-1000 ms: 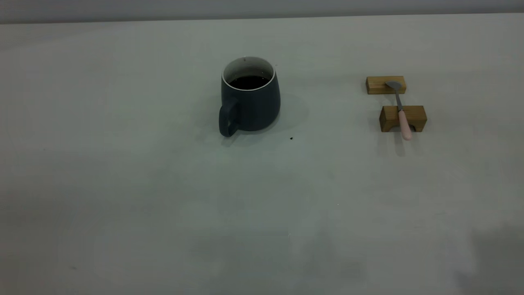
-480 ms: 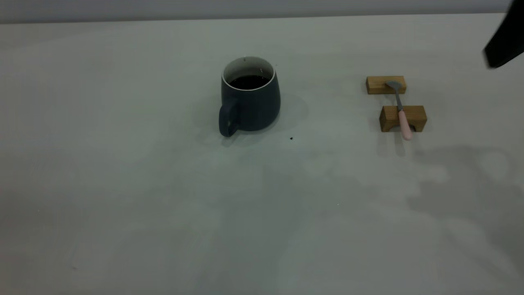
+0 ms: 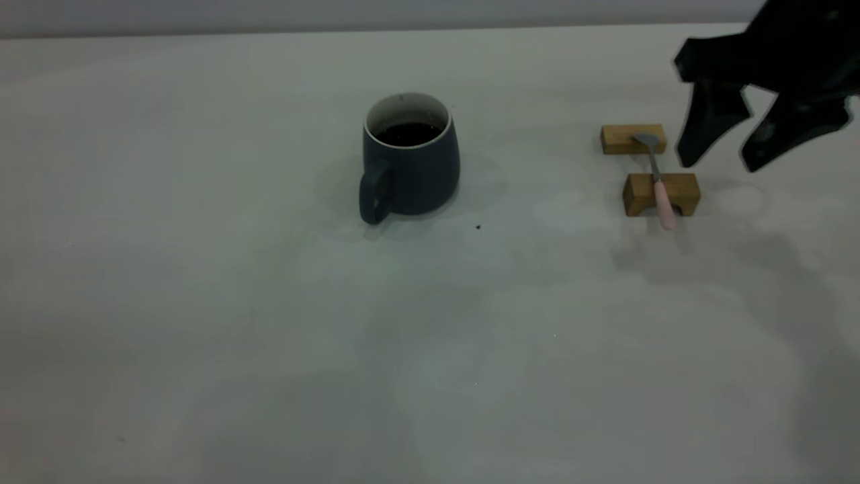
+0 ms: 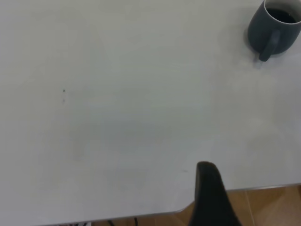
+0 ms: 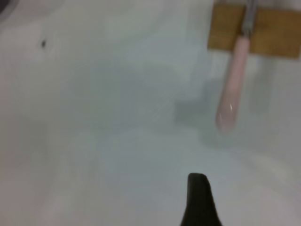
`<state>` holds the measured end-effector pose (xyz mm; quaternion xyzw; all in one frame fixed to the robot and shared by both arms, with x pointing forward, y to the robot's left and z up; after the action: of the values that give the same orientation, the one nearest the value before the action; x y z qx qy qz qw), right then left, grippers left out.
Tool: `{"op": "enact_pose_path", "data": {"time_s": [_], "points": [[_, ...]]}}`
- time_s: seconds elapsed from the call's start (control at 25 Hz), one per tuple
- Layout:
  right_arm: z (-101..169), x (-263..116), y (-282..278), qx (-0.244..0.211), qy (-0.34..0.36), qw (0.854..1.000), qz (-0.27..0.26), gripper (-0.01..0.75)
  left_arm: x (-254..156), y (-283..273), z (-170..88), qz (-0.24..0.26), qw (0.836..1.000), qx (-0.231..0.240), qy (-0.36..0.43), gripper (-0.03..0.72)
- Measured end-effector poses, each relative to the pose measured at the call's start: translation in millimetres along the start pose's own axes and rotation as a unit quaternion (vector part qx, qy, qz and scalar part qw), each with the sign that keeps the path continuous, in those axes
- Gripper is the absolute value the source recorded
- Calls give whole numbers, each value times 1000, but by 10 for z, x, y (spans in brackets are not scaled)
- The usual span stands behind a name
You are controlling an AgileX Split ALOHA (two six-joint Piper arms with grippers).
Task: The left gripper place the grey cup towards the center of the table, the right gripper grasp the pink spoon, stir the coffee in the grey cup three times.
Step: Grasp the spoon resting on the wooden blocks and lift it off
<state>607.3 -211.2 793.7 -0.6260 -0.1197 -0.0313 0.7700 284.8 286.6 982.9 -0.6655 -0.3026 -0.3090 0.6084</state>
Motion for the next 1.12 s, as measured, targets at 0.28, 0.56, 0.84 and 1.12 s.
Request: {"op": "enact_pose_path", "data": {"time_s": [0.28, 0.56, 0.84, 1.12], "points": [[-30, 156, 309, 3, 13, 1000, 16, 582, 0, 0, 0, 0, 1000, 0, -1, 528], [-88, 135, 545, -9, 14, 1000, 13, 582, 0, 0, 0, 0, 1000, 0, -1, 528], [-162, 41, 769, -18, 18, 999, 25, 582, 0, 0, 0, 0, 1000, 0, -1, 528], [-216, -35, 946, -24, 20, 999, 33, 574, 0, 0, 0, 0, 1000, 0, -1, 528]]}}
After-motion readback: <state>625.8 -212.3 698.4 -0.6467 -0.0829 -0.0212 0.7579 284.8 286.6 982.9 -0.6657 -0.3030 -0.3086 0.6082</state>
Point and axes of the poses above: a point on each arm's last joint axis where the gripper is mounted, y pointing out along that axis toward the gripper, z along the wrist's bending axis when the last joint is at zero, x = y × z, the point moved 8 cm from there along y, pointing out along that axis toward the gripper, and after that the axes turned 3 degrees about -y, right-handed, at the moved point
